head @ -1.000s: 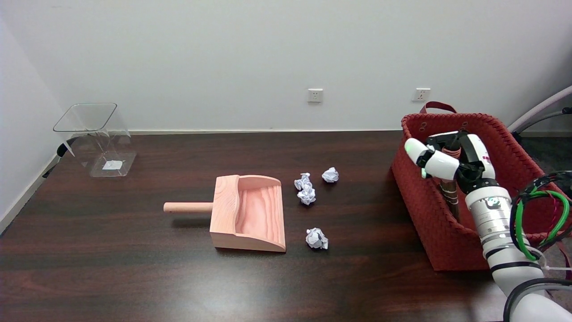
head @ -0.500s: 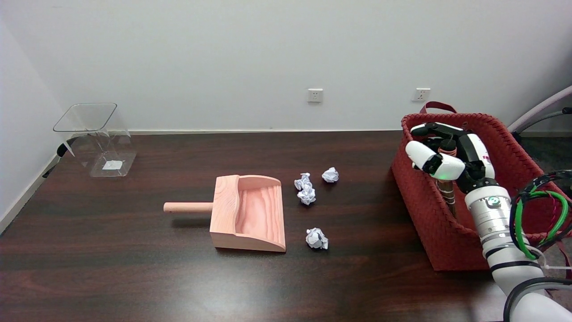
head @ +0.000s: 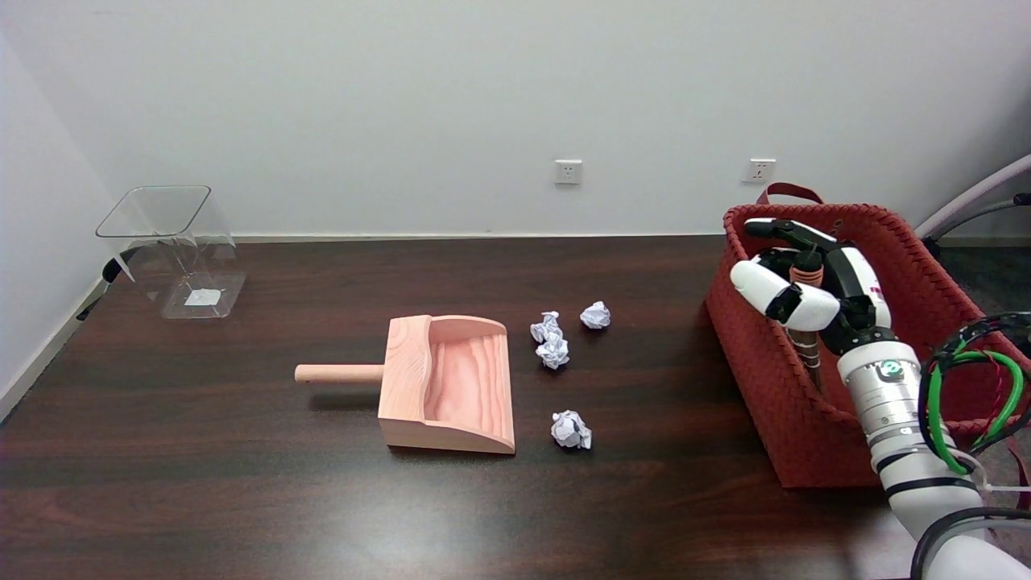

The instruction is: Pick up the broom in the storage basket.

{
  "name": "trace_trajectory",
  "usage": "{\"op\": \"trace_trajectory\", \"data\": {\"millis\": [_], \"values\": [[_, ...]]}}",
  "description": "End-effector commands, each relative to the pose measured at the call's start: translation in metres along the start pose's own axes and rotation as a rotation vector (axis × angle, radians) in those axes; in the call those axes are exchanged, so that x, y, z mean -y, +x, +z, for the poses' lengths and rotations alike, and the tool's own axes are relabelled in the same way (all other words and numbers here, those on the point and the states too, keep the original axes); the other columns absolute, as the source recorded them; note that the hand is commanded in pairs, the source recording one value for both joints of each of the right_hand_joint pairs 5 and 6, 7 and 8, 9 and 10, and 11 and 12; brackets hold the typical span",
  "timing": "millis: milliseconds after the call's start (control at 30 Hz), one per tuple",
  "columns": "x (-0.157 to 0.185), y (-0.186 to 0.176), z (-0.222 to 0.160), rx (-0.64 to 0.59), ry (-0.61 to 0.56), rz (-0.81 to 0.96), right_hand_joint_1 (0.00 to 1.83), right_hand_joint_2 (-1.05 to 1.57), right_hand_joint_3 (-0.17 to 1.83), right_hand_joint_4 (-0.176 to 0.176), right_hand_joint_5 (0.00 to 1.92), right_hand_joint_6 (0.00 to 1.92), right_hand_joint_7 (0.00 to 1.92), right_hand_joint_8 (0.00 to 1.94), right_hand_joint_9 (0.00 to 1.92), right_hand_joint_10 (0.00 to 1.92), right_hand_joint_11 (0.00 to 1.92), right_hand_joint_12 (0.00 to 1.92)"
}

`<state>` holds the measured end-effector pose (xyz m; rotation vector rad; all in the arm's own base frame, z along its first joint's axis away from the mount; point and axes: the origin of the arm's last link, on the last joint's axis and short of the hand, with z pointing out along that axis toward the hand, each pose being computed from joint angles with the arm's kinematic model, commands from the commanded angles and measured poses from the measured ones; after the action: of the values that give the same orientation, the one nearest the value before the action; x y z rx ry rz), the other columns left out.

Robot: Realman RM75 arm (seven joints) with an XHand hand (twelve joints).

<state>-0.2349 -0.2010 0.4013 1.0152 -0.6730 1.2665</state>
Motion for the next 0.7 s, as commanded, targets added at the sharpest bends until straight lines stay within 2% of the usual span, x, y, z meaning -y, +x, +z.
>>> {"op": "trace_trajectory", "data": {"millis": [33, 233, 400, 700], "values": [[0.001, 0.0035, -0.0002, 0.023, -0.002, 0.028, 0.99, -0.14, 1.13, 0.0, 0.61, 0.61, 1.1, 1.1, 0.87, 0.87, 0.9, 0.9], [0.0027, 0.0024, 0.0041, 0.061, -0.006, 0.092, 0.98, -0.18, 1.14, 0.0, 0.56, 0.56, 1.06, 1.06, 0.85, 0.85, 0.87, 0.87], [0.0039, 0.0036, 0.0072, 0.082, -0.007, 0.109, 1.0, -0.13, 1.04, 0.0, 0.54, 0.54, 1.04, 1.04, 1.0, 1.0, 1.05, 1.05], [0.003, 0.0091, 0.0089, 0.112, -0.025, 0.119, 1.0, -0.14, 1.02, 0.0, 0.52, 0.52, 1.01, 1.01, 1.03, 1.03, 1.09, 1.09]]}}
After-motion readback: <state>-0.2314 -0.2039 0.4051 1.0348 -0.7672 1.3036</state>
